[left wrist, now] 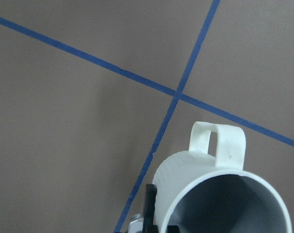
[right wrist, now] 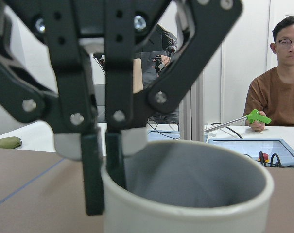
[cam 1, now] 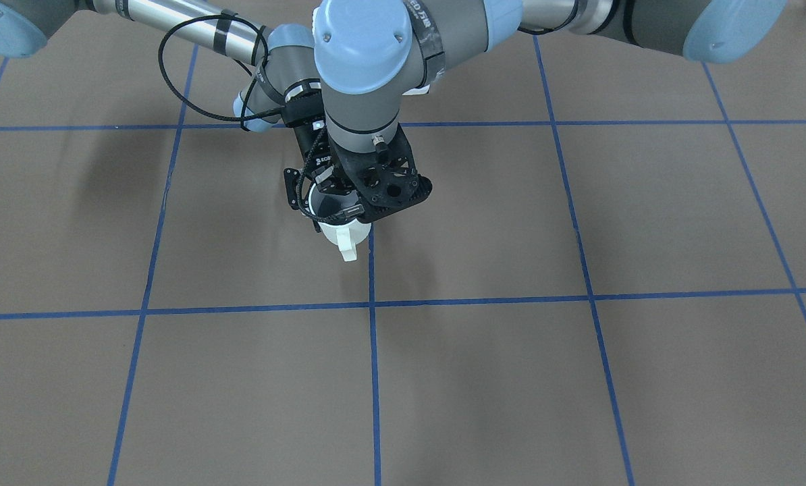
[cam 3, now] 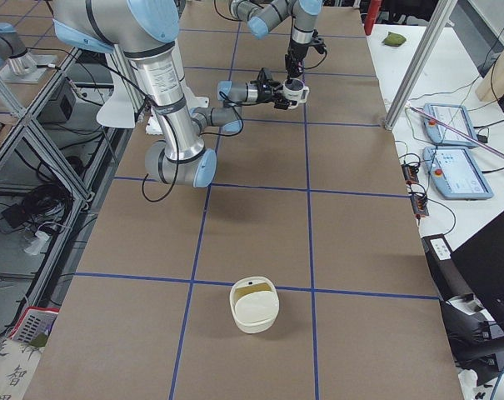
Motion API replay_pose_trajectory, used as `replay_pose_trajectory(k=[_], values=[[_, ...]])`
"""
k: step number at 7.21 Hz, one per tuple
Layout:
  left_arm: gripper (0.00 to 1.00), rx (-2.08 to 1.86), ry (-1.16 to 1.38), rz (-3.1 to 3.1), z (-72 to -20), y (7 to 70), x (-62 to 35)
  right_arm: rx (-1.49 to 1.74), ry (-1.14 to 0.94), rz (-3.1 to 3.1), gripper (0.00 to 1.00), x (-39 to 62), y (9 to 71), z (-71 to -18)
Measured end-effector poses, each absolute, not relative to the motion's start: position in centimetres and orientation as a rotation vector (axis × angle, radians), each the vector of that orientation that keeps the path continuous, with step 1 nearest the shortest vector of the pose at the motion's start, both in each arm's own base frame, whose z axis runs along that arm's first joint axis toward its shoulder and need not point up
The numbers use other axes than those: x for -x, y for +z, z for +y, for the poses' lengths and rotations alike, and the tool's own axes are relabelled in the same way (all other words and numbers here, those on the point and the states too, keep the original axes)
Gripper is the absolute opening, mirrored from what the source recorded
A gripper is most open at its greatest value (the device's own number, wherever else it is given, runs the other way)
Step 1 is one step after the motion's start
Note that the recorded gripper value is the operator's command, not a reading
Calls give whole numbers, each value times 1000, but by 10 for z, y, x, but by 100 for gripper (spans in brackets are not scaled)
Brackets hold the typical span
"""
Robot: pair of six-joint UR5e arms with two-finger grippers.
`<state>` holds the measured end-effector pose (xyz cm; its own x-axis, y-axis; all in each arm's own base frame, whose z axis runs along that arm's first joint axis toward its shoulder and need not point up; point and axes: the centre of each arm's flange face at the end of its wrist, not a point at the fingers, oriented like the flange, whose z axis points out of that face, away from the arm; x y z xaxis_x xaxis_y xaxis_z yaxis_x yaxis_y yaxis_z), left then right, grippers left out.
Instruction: Left arm hands cup to right arm to dump lemon
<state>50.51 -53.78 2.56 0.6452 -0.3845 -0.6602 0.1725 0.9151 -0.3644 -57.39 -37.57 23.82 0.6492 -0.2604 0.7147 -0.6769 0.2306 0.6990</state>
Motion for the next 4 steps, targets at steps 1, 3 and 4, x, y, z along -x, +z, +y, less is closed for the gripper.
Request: replay_pose_trajectory(k=[1,3,4], values=[[0,281,-322,812,-538,25,-505,-1348,341,-879,99,575,238,-373],[0,276,-331,815,-542,24,-499,-1344,330,-882,99,577,241,-366],[0,270,-343,818,-549,23,-492,-1342,325,-886,99,578,242,-363]])
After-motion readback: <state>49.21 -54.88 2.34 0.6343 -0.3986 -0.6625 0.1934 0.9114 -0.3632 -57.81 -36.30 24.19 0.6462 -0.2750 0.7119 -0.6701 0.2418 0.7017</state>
